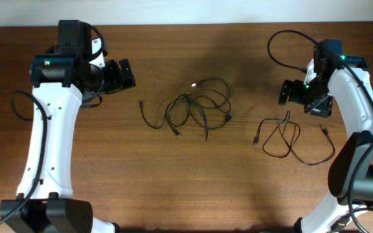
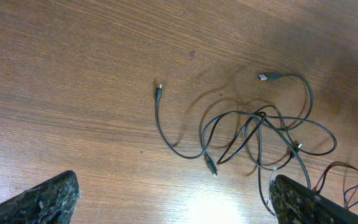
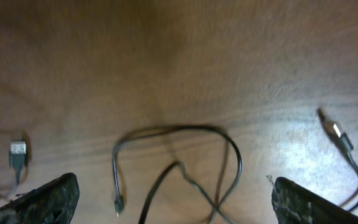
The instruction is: Untangle cables
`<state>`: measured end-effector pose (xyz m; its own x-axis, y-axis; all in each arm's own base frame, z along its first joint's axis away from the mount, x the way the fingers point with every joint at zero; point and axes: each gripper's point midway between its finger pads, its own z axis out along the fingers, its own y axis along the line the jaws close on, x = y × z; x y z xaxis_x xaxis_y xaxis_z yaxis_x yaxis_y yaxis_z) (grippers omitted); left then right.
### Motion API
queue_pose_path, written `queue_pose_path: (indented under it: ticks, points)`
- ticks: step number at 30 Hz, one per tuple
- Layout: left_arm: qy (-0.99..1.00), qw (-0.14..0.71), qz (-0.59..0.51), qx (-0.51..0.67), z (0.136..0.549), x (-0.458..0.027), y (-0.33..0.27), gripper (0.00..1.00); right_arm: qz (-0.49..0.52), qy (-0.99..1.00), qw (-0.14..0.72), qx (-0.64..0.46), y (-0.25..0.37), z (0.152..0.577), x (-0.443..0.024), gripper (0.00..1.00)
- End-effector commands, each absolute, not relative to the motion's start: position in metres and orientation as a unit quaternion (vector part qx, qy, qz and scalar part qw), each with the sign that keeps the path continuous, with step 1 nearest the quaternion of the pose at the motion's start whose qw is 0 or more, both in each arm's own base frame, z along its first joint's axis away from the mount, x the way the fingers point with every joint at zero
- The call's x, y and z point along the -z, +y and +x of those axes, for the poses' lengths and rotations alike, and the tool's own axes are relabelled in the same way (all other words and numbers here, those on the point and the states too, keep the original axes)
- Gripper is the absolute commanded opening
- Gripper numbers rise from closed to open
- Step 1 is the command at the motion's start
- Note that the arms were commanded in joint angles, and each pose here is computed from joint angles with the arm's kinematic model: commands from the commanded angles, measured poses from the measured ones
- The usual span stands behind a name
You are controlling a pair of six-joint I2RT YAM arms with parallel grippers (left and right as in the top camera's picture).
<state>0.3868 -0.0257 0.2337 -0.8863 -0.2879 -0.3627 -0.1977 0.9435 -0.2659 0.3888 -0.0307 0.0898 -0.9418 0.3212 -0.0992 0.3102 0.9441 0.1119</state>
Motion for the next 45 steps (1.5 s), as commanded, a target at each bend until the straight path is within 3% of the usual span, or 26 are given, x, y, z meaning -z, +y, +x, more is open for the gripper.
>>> queue_pose_path:
  ticks: [1, 6, 13, 17, 24, 32, 37, 42, 45]
  points:
    - [0.964, 0.206, -0.128, 0.11, 0.389, -0.235, -0.024, 0.99, 0.191, 0.979, 0.07, -0.006, -0.049, 0.392, -0.088, 0.99]
    - [0.964, 0.206, -0.128, 0.11, 0.389, -0.235, -0.024, 0.99, 0.261, 0.962, 0.066, 0.056, -0.088, 0.381, -0.088, 0.99]
    - [0.964, 0.206, -0.128, 0.11, 0.389, -0.235, -0.024, 0.99, 0.261, 0.962, -0.056, 0.063, -0.081, 0.319, -0.07, 0.99]
    - [0.964, 0.206, -0.128, 0.11, 0.389, -0.235, -0.024, 0.99, 0.253, 0.962, -0.084, 0.051, -0.07, 0.301, -0.046, 0.99]
    - [0.964, 0.206, -0.128, 0.11, 0.389, -0.235, -0.024, 0.99, 0.191, 0.979, -0.073, 0.004, -0.054, 0.298, -0.012, 0.99]
    - [0.964, 0.206, -0.128, 0.11, 0.389, -0.235, -0.024, 0.99, 0.143, 0.985, -0.07, -0.062, -0.033, 0.303, -0.013, 0.99]
    - [0.964, 0.206, -0.128, 0.11, 0.389, -0.235, -0.024, 0.99, 0.095, 0.991, -0.009, -0.095, -0.026, 0.331, -0.012, 1.0]
    - [0.964, 0.206, -0.128, 0.11, 0.389, -0.235, -0.024, 0.99, 0.091, 0.991, 0.03, -0.092, -0.03, 0.35, -0.012, 0.92]
    - [0.964, 0.206, -0.128, 0.11, 0.389, -0.235, -0.024, 0.99, 0.091, 0.991, 0.03, -0.092, -0.03, 0.35, -0.012, 0.74]
